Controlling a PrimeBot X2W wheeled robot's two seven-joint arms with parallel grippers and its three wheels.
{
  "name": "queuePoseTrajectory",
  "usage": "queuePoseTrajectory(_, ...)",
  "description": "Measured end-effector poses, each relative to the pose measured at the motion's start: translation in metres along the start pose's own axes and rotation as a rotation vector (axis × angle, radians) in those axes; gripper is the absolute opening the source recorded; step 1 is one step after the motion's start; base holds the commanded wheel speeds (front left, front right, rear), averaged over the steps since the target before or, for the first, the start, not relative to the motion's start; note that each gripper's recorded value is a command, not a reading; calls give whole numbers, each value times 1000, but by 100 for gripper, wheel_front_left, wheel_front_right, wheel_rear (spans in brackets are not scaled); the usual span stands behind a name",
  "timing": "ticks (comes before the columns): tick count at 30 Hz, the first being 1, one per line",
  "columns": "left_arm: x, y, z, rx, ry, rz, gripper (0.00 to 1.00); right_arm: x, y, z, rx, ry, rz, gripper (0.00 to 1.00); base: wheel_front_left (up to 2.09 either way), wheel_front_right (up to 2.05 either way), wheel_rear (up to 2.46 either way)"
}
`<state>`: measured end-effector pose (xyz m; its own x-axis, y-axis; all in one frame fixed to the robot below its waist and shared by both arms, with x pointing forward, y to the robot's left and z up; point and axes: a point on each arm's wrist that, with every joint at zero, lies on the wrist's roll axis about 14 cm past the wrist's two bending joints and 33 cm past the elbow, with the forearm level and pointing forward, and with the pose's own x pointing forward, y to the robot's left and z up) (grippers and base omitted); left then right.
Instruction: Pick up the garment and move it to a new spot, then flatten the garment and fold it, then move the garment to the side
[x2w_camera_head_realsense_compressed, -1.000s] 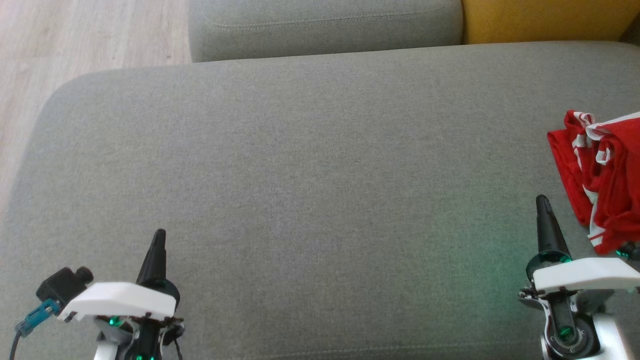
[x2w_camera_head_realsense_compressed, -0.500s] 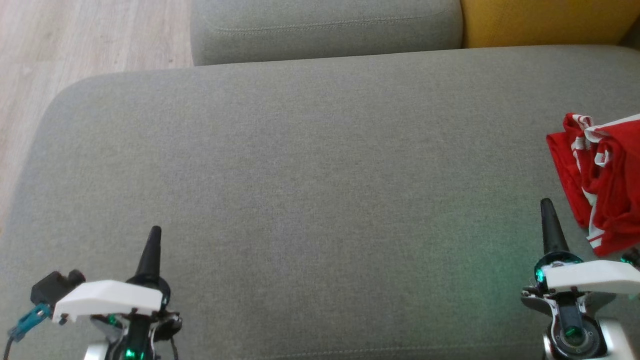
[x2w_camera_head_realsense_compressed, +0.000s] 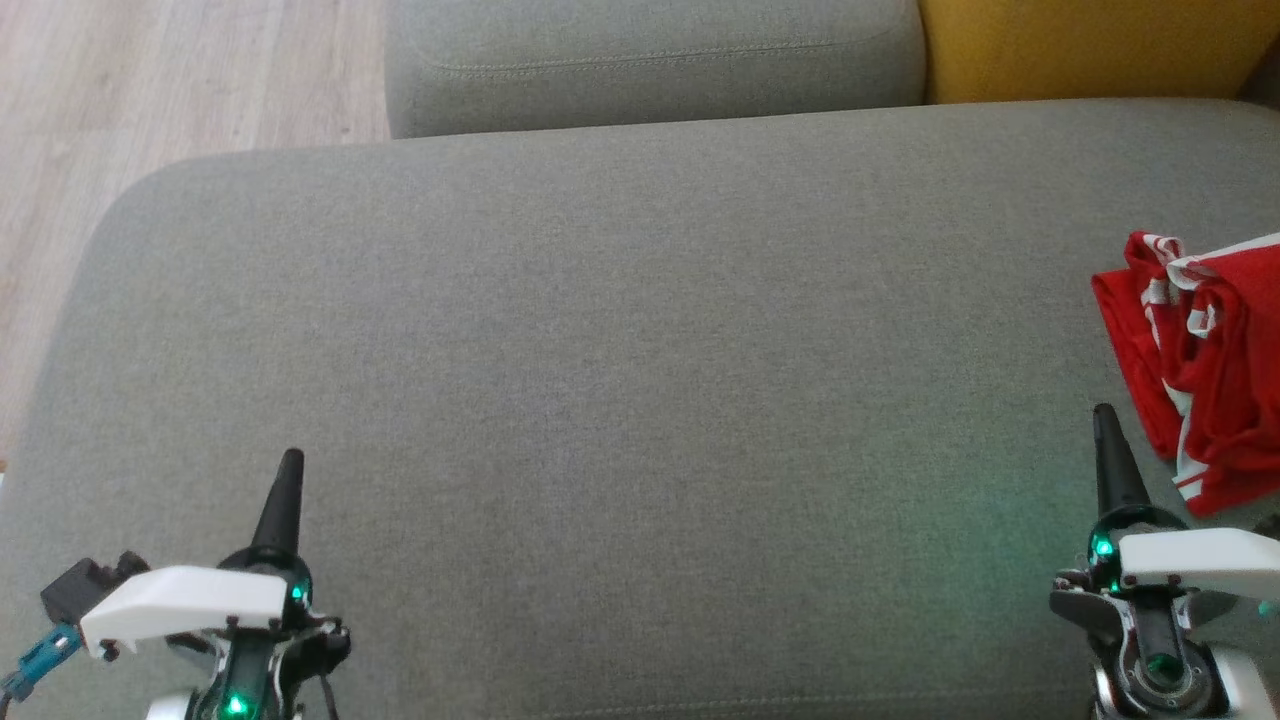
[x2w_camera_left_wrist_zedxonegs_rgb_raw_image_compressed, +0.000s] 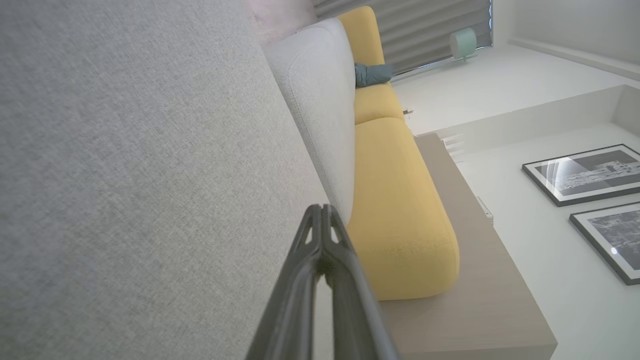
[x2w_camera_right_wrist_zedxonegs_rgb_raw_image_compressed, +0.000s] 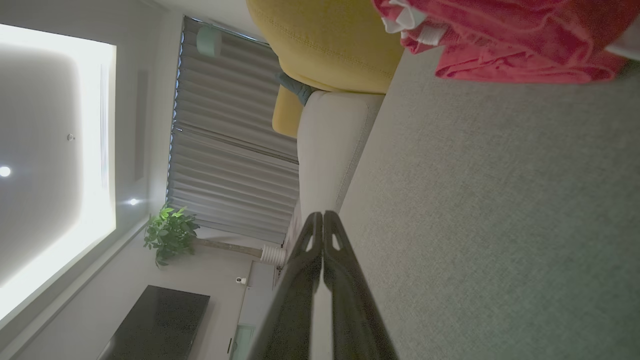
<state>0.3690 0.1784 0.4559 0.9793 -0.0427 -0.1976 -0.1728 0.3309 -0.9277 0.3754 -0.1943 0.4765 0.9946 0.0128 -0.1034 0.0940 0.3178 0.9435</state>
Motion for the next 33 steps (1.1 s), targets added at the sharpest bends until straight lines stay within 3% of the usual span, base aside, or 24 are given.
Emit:
queuePoseTrajectory(28,-1,-16,15,-320,-30,-96,0,-3,-3,9,323,-43,8,0,0,0,0)
queuePoseTrajectory(33,-1,-16,15,-334,-28,-98,0,-3,-3,9,334,-40,9,0,0,0,0)
